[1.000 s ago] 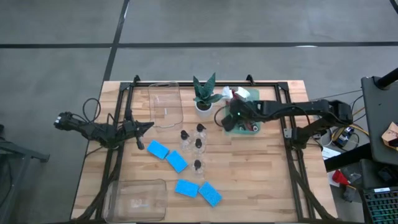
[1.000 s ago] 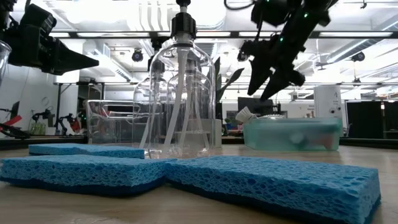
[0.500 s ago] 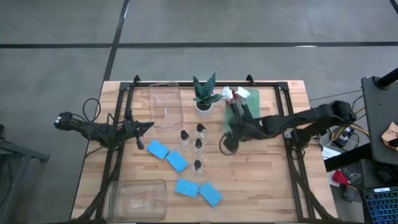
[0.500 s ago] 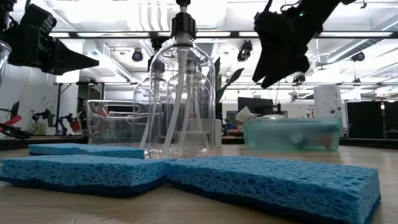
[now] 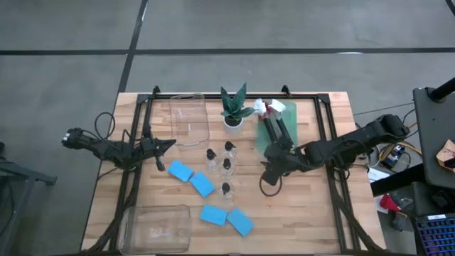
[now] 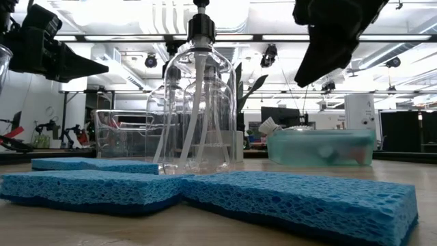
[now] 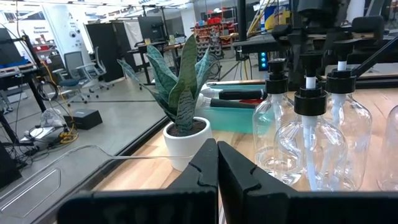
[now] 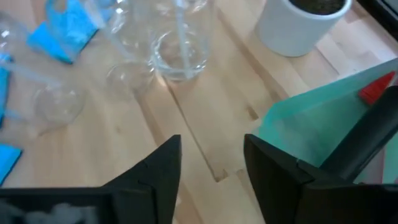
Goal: Pick & Place Kitchen Sink Supplies
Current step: Put the blue sponge into the bottom transparent bin
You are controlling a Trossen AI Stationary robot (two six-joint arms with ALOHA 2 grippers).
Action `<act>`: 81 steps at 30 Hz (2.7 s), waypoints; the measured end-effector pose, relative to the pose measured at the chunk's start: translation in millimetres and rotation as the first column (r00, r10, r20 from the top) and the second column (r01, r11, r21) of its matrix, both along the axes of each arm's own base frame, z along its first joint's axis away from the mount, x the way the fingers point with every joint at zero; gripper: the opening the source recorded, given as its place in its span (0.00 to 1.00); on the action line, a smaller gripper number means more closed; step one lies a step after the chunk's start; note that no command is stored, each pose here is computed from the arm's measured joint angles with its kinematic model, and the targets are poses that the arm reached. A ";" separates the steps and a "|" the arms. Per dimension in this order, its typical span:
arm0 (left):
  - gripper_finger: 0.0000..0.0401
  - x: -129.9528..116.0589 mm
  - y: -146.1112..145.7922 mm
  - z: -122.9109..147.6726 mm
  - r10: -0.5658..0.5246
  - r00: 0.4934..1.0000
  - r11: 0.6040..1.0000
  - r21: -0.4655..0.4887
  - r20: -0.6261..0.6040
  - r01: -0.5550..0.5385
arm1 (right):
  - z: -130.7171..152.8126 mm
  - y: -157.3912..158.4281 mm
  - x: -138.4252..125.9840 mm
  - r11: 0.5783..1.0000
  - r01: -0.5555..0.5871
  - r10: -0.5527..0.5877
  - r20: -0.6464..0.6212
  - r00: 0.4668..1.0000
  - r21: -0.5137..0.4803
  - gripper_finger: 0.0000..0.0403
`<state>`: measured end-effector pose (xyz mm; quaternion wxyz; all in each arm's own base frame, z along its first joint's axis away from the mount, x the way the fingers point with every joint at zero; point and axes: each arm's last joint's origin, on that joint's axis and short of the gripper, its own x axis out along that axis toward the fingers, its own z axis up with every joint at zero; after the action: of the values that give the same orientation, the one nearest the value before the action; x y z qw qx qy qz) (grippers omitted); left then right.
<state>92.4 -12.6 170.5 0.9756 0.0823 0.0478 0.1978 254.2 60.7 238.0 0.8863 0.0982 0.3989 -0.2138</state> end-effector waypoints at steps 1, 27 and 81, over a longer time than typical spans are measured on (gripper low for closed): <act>0.00 0.0 0.0 0.0 0.000 1.000 1.000 0.000 0.000 0.000 | 0.1 2.1 -0.7 1.000 -0.009 0.009 -0.002 1.000 -0.001 0.39; 0.00 0.6 -0.6 6.7 0.036 0.976 0.933 -0.357 0.213 0.044 | 9.1 5.9 9.4 0.956 -0.164 0.179 0.042 0.983 -0.243 0.02; 0.49 68.9 -47.7 -1.5 -0.338 0.476 0.939 -0.325 -0.812 0.114 | -72.1 -27.0 -141.0 0.813 -0.554 0.493 0.718 0.492 -0.179 0.02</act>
<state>161.3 -60.3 169.0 0.8428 0.0635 0.5344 -0.0072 113.2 33.7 166.0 0.9865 0.0833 0.0253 0.1391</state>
